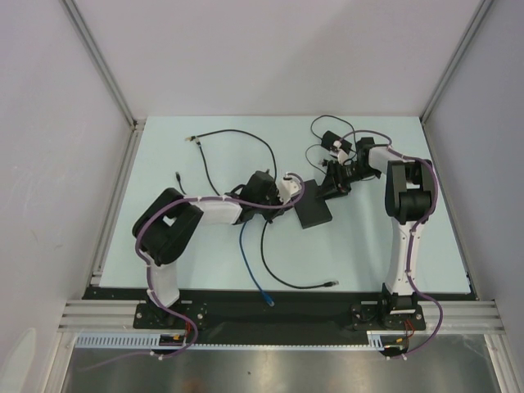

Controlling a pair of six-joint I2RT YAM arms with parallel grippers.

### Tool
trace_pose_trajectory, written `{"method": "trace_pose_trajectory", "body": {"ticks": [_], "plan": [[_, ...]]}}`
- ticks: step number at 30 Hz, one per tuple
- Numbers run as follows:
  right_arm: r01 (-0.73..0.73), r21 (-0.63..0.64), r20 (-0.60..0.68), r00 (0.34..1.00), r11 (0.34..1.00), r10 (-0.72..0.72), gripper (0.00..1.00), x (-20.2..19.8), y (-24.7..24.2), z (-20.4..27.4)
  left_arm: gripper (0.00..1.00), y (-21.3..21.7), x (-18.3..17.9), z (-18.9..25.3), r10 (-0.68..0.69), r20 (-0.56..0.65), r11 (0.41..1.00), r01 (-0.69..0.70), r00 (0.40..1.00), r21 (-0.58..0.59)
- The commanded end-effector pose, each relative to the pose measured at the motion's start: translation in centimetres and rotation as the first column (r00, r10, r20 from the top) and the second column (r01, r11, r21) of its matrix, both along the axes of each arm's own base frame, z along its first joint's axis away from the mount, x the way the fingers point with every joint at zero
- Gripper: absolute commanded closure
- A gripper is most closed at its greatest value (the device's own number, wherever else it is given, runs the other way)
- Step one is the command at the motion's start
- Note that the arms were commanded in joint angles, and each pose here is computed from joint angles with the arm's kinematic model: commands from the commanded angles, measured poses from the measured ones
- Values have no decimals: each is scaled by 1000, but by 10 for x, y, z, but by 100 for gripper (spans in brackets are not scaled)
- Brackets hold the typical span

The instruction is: Insert the plug into the switch port

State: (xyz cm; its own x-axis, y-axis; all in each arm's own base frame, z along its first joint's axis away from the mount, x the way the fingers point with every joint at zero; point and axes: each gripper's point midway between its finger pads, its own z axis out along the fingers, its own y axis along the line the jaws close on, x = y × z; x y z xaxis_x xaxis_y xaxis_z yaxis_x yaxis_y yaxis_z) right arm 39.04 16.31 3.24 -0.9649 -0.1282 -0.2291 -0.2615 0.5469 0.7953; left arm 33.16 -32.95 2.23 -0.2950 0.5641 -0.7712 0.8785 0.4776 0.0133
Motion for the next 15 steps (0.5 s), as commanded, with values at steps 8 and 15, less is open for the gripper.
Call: {"method": "trace_pose_trajectory", "body": {"ticks": [8,15], "plan": [[-47,5,32,998,999,46,43,12,0,9,100,-32,-1,27,-155,203,986,166,967,-33],[-66,-25,34,997,997,67,42,20,-1,6,100,-32,0,32,-154,211,986,165,965,-36]]}}
